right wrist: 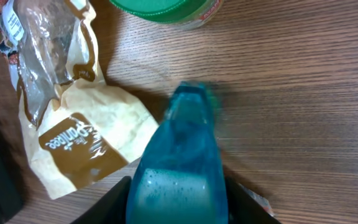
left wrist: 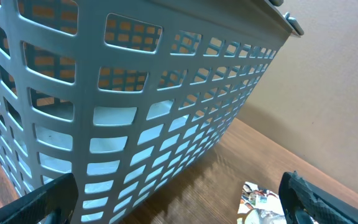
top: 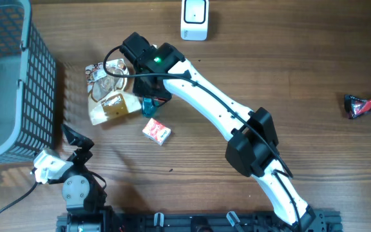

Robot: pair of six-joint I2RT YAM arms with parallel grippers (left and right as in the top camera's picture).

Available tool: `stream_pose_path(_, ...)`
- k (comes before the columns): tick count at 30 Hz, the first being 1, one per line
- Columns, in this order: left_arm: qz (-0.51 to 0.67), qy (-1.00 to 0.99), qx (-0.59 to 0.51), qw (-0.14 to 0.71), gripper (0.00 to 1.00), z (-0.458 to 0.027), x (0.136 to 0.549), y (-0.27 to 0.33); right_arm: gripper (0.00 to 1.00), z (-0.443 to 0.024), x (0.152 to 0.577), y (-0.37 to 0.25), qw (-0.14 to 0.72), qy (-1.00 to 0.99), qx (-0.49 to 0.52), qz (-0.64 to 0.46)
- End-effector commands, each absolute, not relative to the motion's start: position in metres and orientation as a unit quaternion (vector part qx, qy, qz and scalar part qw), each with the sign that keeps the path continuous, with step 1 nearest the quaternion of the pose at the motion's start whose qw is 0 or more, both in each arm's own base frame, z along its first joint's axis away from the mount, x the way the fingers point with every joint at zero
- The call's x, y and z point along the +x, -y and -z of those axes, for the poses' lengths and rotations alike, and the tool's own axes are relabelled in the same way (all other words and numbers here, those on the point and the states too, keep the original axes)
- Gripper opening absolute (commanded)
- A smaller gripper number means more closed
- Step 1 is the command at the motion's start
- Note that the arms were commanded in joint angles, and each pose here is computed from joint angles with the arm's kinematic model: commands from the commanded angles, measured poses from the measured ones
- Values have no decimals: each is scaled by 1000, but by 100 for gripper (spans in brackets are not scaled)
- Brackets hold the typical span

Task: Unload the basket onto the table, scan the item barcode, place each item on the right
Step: 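Lift the Listerine bottle and carry it toward the scanner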

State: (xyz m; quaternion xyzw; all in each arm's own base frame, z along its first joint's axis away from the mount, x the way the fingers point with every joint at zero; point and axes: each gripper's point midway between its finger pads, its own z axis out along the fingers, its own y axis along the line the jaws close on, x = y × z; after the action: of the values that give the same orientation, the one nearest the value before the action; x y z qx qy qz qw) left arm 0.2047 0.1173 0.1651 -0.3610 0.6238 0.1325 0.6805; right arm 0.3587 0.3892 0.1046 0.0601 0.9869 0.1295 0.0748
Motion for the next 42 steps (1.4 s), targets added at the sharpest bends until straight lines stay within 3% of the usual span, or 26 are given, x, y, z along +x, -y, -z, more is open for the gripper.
stream_pose_path(1, -137, -622, -364, 679, 100, -165, 203, -119, 33, -104, 362, -393, 82, -986, 60, -130)
stream_pose_path(7, -137, -622, -364, 679, 100, -165, 203, -119, 23, -103, 360, -392, 80, -988, 29, -127)
stream_pose_path(14, -137, -622, -364, 679, 100, -165, 203, -119, 9, -113, 354, -392, -24, -974, 7, -225)
stream_pose_path(20, -137, -623, -364, 679, 100, -164, 203, -119, 9, -127, 380, -365, -60, -953, 10, -298)
stream_pose_path(24, -137, -623, -364, 679, 100, -164, 203, -119, 8, -156, 388, -354, -93, -906, -39, -411)
stream_pose_path(34, -137, -622, -364, 679, 100, -165, 203, -119, 8, -222, 399, -331, -27, -770, -197, -607)
stream_pose_path(38, -137, -622, -364, 679, 100, -165, 203, -119, 8, -255, 402, -325, -16, -703, -212, -679)
stream_pose_path(42, -137, -622, -364, 679, 100, -165, 203, -119, 9, -258, 405, -325, -11, -698, -214, -683)
